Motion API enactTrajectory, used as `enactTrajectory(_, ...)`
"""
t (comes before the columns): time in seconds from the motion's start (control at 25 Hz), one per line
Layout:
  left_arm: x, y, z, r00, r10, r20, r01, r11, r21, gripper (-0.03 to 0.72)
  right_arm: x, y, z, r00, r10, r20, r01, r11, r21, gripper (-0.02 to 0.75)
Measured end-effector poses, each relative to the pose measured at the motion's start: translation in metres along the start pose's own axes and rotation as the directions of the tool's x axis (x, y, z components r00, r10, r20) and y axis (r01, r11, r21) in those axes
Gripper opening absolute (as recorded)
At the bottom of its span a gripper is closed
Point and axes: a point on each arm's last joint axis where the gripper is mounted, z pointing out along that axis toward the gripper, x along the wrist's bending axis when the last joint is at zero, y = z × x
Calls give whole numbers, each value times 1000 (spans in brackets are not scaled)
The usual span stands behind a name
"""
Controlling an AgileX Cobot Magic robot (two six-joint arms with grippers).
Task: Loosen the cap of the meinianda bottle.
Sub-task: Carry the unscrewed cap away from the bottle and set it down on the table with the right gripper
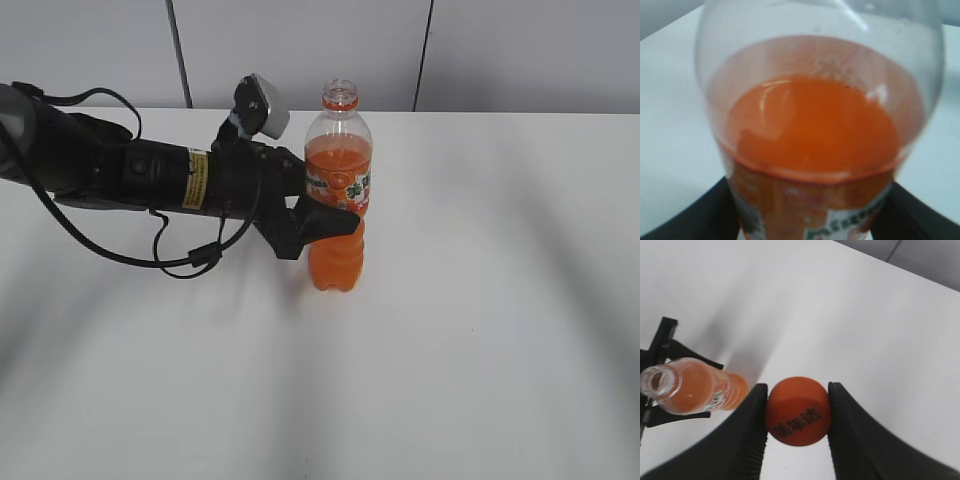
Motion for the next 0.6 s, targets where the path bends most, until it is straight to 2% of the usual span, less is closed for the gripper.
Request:
enactTrajectory(0.24, 0, 0, 0, 1000, 0, 0, 0, 1000, 0, 436, -63, -23, 5, 982, 170, 77, -174, 984, 45, 274)
enactTrajectory(0.36, 0, 0, 0, 1000, 0, 0, 0, 1000, 0, 436, -85, -40, 13, 968, 227, 105, -237, 967, 95, 274)
enactTrajectory(0.44, 0, 0, 0, 1000, 0, 0, 0, 1000, 0, 436, -94, -53, 21, 961, 252, 116, -267, 954, 138, 274)
enactTrajectory(0.6, 0, 0, 0, 1000, 0, 0, 0, 1000, 0, 436, -99, -73, 43, 956, 269, 117, -288, 937, 199, 274)
